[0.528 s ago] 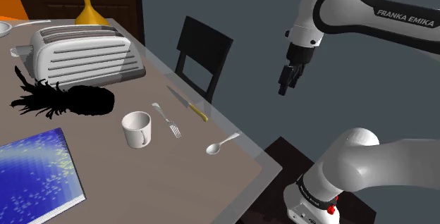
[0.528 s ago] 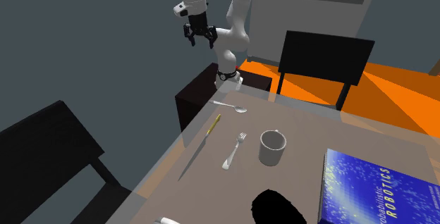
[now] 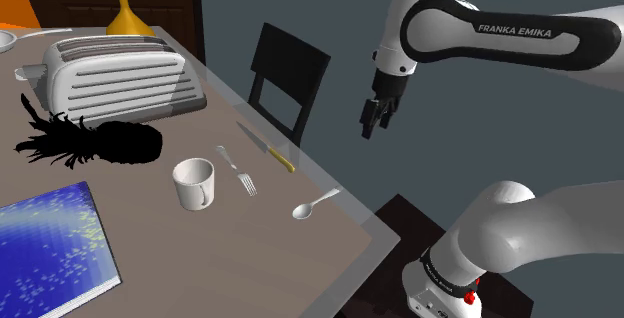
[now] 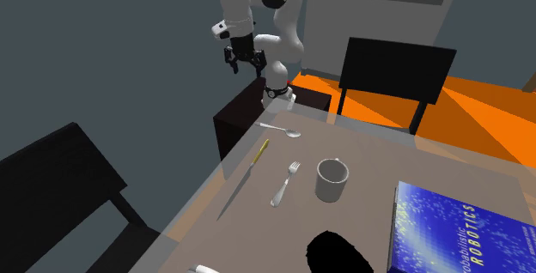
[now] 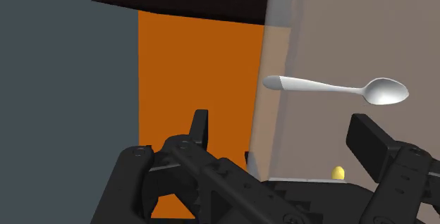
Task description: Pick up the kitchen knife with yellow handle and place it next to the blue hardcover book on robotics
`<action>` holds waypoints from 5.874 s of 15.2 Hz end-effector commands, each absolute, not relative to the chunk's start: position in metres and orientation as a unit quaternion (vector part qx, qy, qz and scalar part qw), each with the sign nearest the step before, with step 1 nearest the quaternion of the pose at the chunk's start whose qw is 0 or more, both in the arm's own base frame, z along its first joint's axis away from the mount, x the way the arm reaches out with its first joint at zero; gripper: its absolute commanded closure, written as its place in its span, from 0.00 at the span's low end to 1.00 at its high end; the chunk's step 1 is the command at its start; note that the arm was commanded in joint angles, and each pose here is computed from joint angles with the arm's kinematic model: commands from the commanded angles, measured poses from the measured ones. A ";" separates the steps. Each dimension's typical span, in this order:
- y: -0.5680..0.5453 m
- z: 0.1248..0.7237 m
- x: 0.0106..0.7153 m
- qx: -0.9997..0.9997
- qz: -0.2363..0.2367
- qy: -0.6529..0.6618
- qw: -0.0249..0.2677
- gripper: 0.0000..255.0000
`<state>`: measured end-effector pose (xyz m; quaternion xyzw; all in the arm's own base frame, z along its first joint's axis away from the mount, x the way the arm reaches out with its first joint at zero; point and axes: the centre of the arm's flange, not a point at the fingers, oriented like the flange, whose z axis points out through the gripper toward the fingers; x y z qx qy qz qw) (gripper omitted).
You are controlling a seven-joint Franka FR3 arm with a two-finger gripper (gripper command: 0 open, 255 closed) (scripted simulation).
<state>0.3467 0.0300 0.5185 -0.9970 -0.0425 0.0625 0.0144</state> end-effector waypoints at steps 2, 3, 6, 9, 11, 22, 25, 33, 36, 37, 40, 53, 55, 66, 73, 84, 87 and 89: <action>0.049 0.501 0.374 -0.998 0.056 -0.039 0.013 0.00; 0.055 0.495 0.383 -0.998 0.054 -0.037 0.013 0.00; 0.074 0.477 0.412 -0.998 0.048 -0.034 0.011 0.00; 0.092 0.459 0.441 -0.999 0.042 -0.030 0.009 0.00; 0.103 0.447 0.460 -0.999 0.038 -0.028 0.008 0.00; 0.166 0.385 0.569 -1.000 0.017 -0.014 0.003 0.00; 0.183 0.369 0.600 -1.000 0.011 -0.011 0.001 0.00; 0.185 0.329 0.604 -1.000 0.011 -0.010 0.001 0.00; 0.185 0.326 0.604 -1.000 0.011 -0.010 0.001 0.00; 0.185 0.326 0.604 -1.000 0.011 -0.010 0.001 0.00; 0.185 0.326 0.604 -1.000 0.011 -0.010 0.001 0.00; 0.185 0.337 0.604 -1.000 0.011 -0.010 0.001 1.00; 0.185 0.347 0.604 -1.000 0.011 -0.010 0.001 1.00; 0.185 0.406 0.604 -1.000 0.011 -0.010 0.001 1.00; 0.185 0.442 0.604 -1.000 0.011 -0.010 0.001 1.00; 0.280 0.447 0.531 -1.000 0.011 -0.010 0.001 1.00; 0.311 0.446 0.507 -1.000 0.011 -0.010 0.001 1.00; 0.332 0.445 0.491 -1.000 0.011 -0.010 0.001 1.00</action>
